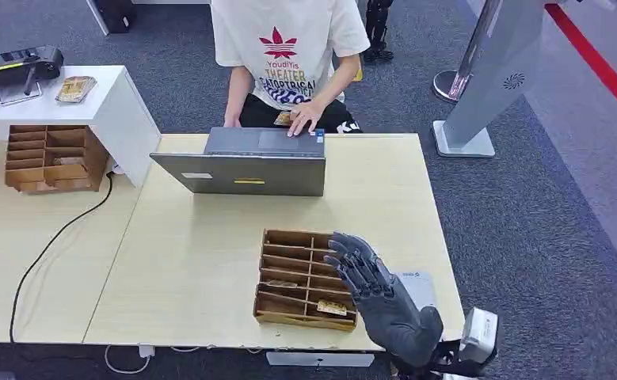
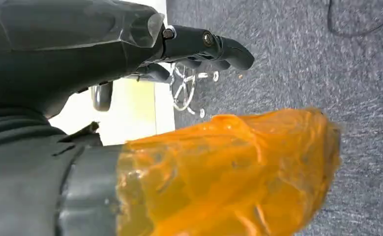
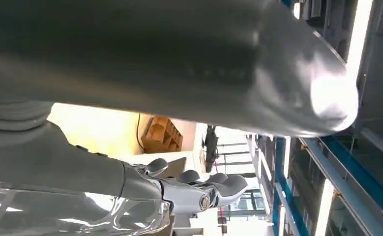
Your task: Pass the card to the sensor for recognition and then transmit it.
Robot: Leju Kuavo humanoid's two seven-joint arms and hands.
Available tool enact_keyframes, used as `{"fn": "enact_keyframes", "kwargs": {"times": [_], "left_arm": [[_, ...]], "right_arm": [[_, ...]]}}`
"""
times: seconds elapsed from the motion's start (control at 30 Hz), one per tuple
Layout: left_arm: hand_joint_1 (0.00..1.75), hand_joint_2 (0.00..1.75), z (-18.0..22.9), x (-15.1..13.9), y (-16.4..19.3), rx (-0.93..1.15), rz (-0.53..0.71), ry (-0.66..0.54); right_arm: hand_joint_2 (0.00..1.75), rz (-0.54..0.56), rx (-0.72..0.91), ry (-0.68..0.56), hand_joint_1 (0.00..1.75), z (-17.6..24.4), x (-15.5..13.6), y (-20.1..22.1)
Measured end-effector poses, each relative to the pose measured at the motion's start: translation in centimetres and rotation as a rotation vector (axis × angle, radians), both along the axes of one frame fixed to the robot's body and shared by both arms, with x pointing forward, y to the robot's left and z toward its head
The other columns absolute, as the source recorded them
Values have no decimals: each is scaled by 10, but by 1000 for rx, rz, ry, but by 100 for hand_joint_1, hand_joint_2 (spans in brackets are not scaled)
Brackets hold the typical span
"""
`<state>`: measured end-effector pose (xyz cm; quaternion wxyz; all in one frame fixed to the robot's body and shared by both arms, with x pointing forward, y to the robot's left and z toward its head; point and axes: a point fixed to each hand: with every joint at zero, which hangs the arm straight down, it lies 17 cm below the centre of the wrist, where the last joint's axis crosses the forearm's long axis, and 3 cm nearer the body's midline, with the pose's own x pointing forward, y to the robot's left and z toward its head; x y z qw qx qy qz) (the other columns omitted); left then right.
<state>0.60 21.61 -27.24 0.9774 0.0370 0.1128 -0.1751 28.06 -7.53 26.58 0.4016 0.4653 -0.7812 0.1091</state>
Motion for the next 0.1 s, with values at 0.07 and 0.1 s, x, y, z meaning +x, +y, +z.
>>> {"fn": "enact_keyframes", "kwargs": {"times": [0.07,0.1], "left_arm": [[0,0,0,1,1,1,-9,-5],[0,0,0,2,0,0,-9,-9]], "right_arm": [[0,0,0,0,0,0,0,0],[0,0,0,0,0,0,0,0]]}}
